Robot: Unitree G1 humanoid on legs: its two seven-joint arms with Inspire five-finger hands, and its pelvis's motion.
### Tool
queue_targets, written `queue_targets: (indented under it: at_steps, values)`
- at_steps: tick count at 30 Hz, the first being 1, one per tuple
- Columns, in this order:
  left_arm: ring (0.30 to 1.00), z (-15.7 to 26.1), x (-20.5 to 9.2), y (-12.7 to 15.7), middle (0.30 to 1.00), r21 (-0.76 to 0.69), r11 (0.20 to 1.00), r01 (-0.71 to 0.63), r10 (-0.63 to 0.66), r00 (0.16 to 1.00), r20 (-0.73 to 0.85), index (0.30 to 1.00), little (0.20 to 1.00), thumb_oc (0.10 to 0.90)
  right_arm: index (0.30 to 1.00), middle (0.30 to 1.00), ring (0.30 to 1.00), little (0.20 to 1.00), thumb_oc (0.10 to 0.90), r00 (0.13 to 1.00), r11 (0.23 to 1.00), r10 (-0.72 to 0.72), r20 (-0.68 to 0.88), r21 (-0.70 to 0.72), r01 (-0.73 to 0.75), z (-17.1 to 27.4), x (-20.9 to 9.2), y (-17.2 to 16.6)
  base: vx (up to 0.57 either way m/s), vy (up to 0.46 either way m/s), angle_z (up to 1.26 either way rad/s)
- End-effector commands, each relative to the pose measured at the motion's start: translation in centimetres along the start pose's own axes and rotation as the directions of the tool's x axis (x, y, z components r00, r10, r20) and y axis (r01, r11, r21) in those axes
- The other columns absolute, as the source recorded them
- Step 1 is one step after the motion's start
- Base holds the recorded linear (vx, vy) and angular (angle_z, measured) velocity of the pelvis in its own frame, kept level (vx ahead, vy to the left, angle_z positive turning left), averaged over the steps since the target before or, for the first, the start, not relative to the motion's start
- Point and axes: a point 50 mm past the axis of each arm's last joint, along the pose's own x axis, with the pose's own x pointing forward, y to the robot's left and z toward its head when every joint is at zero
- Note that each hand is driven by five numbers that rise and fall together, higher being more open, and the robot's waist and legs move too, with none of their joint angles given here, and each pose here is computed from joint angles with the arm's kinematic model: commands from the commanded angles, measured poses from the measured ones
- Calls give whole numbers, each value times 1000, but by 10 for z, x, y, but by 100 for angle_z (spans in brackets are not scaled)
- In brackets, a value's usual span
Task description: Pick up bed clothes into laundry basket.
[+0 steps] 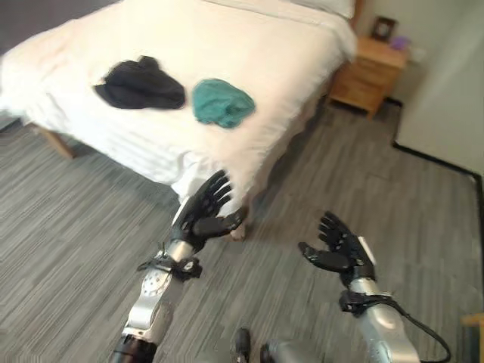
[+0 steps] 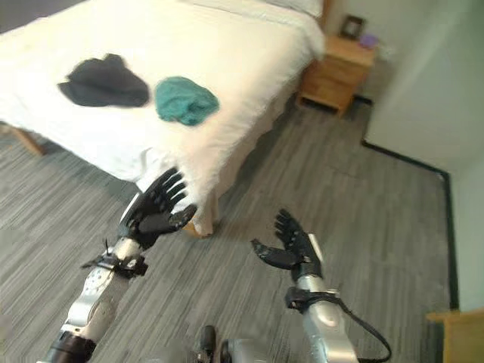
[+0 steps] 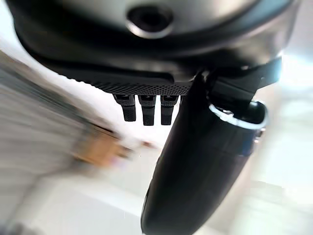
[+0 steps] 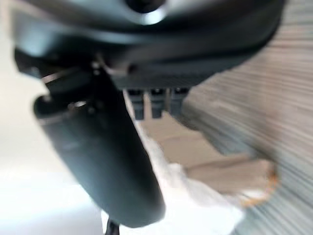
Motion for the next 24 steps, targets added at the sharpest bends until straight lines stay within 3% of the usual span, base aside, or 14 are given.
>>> queue_targets:
  at_steps: [1,3,4,5,8,9,10,11,14,19,20,24]
  values:
    - [900,57,1,-2,900,-44,988,149,-130,948,292,900,900,800,900,900,900,900,800,937,993,29,348,-116,12,87,13,-38,545,-260,149]
    - [900,56,1,-2,900,-47,987,151,-131,947,293,900,900,800,900,900,900,900,800,937,993,29,349,-117,13,87,12,-39,325,-178,151]
    - [900,59,1,3,900,-16,994,110,-100,947,304,900,900,800,900,900,900,900,800,924,970,26,381,-233,69,112,11,-60,340,-288,142]
    - [900,66,-10,13,900,2,1000,15,-15,935,354,900,900,800,900,900,900,900,800,896,955,72,438,-290,64,139,19,-57,410,-340,104]
    - [900,63,-16,20,900,-41,998,-46,58,928,367,900,900,800,900,900,900,900,800,884,928,60,464,-352,122,163,27,-71,167,-157,35]
    - [900,59,-17,20,900,-42,997,-64,74,931,357,900,900,800,900,900,900,900,800,874,905,69,481,-399,149,180,34,-74,208,-239,42]
    - [900,51,-20,22,900,-65,993,-99,115,938,327,900,900,800,900,900,900,900,800,879,820,55,474,-524,231,209,43,-86,146,-166,39]
    - [900,52,-20,23,900,-67,992,-103,119,936,330,900,900,800,900,900,900,900,800,878,818,59,475,-527,230,210,44,-85,130,-145,30]
    - [900,47,-26,28,900,-105,983,-148,173,938,301,900,900,800,900,900,900,900,800,837,716,29,546,-595,364,264,57,-89,92,-115,15]
    - [900,43,-34,35,900,-88,971,-222,238,934,265,900,900,800,900,900,900,900,800,831,675,41,554,-629,386,294,71,-80,55,-87,16]
    - [900,36,-40,40,900,-61,964,-257,264,942,206,900,900,800,900,900,900,900,800,833,588,33,552,-684,431,315,78,-76,32,-80,20]
    - [900,29,-44,40,900,-87,961,-263,275,946,169,900,900,800,900,900,900,900,800,834,586,21,552,-683,437,320,87,-70,23,-62,49]
